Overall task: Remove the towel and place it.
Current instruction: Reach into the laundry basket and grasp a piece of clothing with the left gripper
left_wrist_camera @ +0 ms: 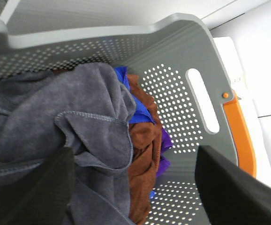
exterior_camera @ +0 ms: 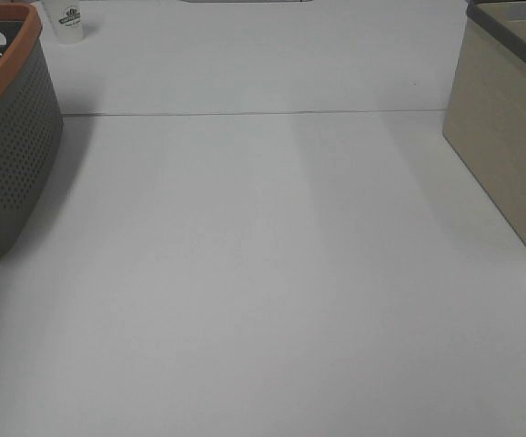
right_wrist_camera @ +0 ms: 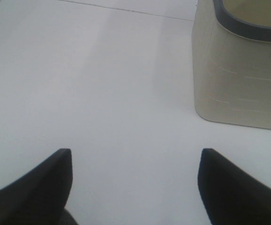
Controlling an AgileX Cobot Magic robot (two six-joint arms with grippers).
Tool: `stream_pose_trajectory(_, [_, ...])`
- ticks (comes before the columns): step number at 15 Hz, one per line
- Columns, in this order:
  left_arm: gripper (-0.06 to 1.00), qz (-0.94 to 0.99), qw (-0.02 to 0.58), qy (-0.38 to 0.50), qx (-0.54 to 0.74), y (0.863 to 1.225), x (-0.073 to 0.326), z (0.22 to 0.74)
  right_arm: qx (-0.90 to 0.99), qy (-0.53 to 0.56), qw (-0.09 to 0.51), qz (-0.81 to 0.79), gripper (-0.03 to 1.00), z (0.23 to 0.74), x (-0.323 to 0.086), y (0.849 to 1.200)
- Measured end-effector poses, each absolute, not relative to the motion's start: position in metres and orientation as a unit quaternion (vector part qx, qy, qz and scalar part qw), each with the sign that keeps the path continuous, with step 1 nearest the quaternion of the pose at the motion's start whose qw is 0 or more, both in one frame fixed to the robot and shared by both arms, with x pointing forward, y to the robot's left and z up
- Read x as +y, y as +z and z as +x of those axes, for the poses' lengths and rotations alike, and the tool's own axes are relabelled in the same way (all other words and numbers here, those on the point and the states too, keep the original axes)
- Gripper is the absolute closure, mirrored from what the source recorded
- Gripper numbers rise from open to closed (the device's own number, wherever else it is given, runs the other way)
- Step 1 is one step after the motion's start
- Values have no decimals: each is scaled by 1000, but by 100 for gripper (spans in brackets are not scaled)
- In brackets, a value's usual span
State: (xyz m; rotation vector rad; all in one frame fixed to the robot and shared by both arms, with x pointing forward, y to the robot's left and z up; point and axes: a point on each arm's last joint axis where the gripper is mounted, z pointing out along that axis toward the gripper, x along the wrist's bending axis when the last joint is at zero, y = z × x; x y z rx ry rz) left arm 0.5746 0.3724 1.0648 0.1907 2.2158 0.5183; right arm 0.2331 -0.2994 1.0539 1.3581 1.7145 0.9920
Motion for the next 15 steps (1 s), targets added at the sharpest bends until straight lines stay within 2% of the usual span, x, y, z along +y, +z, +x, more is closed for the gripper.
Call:
stream_pose_trajectory(4, [27,66,406,179,894,1031,373,598,666,385,362,527,23,233,-299,1054])
stream_pose_trajectory(8, [27,102,405,201,886,1026,377,615,666,385,362,527,23,233,-299,1054])
stream_pose_trajectory(11, [27,133,389,217,885,1019,377,611,666,385,362,527,23,233,-299,1054])
stream_pose_trajectory(15, [27,164,339,195,906,983,362,578,665,385,361,528,23,233,-299,1054])
